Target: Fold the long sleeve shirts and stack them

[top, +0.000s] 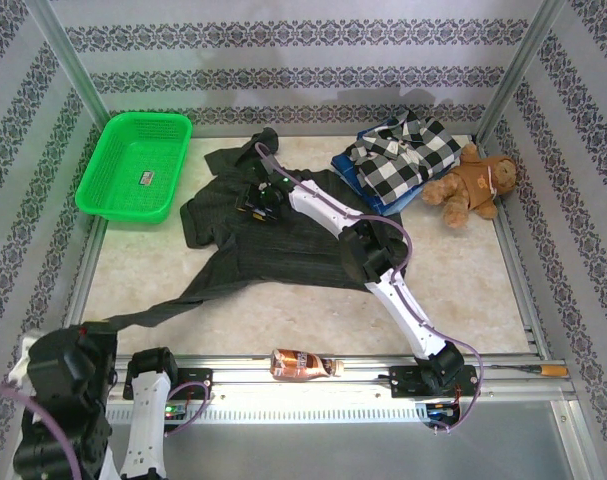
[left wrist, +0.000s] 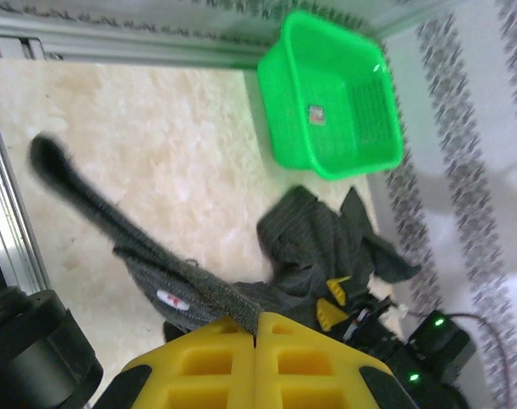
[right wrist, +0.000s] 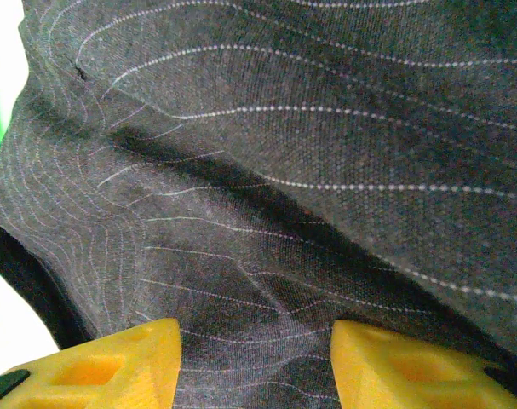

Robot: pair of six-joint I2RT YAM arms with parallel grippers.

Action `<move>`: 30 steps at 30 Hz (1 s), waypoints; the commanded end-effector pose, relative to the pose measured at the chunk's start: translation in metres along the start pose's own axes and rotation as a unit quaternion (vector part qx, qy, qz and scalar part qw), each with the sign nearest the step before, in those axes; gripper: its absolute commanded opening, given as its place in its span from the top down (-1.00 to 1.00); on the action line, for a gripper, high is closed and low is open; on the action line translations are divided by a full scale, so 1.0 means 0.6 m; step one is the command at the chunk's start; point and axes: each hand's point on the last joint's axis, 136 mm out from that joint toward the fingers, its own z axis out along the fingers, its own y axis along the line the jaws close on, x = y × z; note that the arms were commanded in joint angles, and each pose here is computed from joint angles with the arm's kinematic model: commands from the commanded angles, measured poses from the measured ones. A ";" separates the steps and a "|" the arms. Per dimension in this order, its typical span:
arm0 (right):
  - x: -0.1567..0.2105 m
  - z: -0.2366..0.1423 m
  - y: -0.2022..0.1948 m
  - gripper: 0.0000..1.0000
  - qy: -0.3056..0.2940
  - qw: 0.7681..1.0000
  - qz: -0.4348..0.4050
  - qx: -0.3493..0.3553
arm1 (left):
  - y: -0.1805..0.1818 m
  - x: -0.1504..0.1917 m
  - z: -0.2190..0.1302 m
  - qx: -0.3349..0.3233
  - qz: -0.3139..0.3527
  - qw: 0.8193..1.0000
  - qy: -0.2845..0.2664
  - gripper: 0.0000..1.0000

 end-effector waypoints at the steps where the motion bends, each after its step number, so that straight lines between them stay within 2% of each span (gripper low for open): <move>1: -0.007 0.033 -0.063 -0.06 -0.002 0.998 0.031 0.046 | 0.070 -0.025 -0.050 -0.074 -0.023 0.995 -0.055 1.00; 4: -0.021 0.031 -0.073 -0.07 -0.009 0.998 0.045 0.046 | 0.057 -0.037 -0.069 -0.051 -0.028 0.996 -0.067 1.00; 9: -0.047 0.023 -0.067 -0.09 -0.023 0.997 0.061 0.028 | 0.077 0.035 -0.018 -0.086 -0.085 0.992 0.032 1.00; 10: -0.051 0.020 -0.063 -0.10 -0.024 0.998 0.058 0.024 | 0.085 0.044 -0.014 -0.087 -0.096 0.991 0.039 0.80; 13: -0.047 0.016 -0.051 -0.15 -0.015 0.999 0.050 0.011 | 0.087 0.031 -0.025 -0.073 -0.094 0.993 0.016 -0.20; 15: -0.038 0.016 -0.042 -0.19 -0.005 0.999 0.046 0.003 | 0.063 0.012 -0.033 -0.075 -0.063 0.995 0.006 -0.48; 18: -0.028 0.009 -0.025 -0.25 0.003 0.999 0.034 -0.008 | -0.002 -0.021 -0.032 -0.086 0.007 0.996 0.003 -0.61; 20: -0.026 -0.004 -0.011 -0.30 0.002 1.000 0.021 -0.015 | -0.060 -0.035 -0.015 -0.063 0.060 0.996 0.006 -0.79; 21: -0.027 -0.013 -0.004 -0.32 -0.001 1.000 0.014 -0.018 | -0.098 -0.027 0.009 -0.037 0.087 0.995 0.032 -0.86; 23: -0.029 -0.032 0.012 -0.37 -0.006 1.000 -0.003 -0.027 | -0.159 0.023 0.067 0.018 0.117 0.985 0.124 -0.83; 25: -0.033 -0.060 0.026 -0.41 -0.012 0.999 -0.023 -0.032 | -0.179 0.092 0.135 0.050 0.124 0.964 0.229 -0.78; 29: -0.040 -0.127 0.045 -0.48 -0.030 0.997 -0.064 -0.030 | -0.154 0.143 0.200 0.050 0.186 0.937 0.292 -0.68; 30: -0.041 -0.148 0.046 -0.50 -0.037 0.996 -0.074 -0.026 | -0.149 0.161 0.212 0.052 0.197 0.926 0.319 -0.65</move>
